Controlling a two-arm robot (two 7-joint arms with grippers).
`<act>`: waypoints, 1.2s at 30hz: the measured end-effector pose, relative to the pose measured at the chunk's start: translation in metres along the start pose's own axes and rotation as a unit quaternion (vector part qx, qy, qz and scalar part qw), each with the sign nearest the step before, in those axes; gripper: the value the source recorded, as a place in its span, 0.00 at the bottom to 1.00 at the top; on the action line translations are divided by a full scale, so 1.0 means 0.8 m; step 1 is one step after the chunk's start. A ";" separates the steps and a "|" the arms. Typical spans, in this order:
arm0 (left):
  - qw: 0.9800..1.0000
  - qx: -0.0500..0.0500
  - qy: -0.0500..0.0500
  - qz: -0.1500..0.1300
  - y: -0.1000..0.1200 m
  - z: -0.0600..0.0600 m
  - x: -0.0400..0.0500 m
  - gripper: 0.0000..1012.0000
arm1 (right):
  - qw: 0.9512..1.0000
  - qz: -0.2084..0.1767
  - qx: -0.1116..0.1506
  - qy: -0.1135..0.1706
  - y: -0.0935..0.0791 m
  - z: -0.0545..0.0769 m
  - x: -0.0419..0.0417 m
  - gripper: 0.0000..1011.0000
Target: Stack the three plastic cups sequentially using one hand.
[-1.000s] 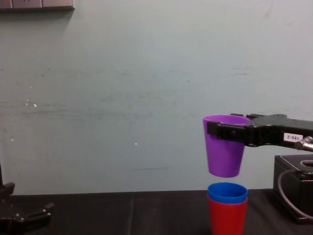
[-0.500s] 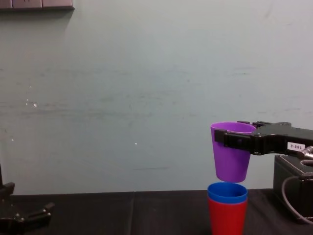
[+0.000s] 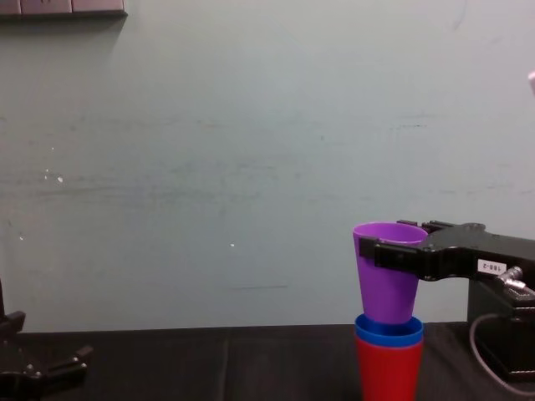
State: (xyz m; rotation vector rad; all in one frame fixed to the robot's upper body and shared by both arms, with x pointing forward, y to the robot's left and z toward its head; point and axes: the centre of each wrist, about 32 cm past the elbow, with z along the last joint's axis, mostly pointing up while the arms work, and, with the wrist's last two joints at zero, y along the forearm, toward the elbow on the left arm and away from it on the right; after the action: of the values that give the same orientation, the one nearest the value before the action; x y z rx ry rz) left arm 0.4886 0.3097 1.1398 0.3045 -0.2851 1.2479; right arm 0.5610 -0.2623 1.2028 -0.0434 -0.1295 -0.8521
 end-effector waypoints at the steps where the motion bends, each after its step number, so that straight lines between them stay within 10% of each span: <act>1: 1.000 0.000 0.000 0.000 0.000 0.000 0.000 0.99 | 1.000 0.000 0.000 0.000 0.001 -0.001 0.000 0.71; 36: 1.000 0.000 0.000 0.000 0.000 0.000 0.000 0.99 | 1.000 0.005 -0.023 0.009 0.011 -0.048 0.002 0.71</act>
State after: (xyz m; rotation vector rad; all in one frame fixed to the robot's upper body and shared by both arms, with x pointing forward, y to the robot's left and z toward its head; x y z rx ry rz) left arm 0.4886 0.3097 1.1398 0.3044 -0.2852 1.2479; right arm 0.5725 -0.2610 1.1649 -0.0797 -0.0925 -0.8444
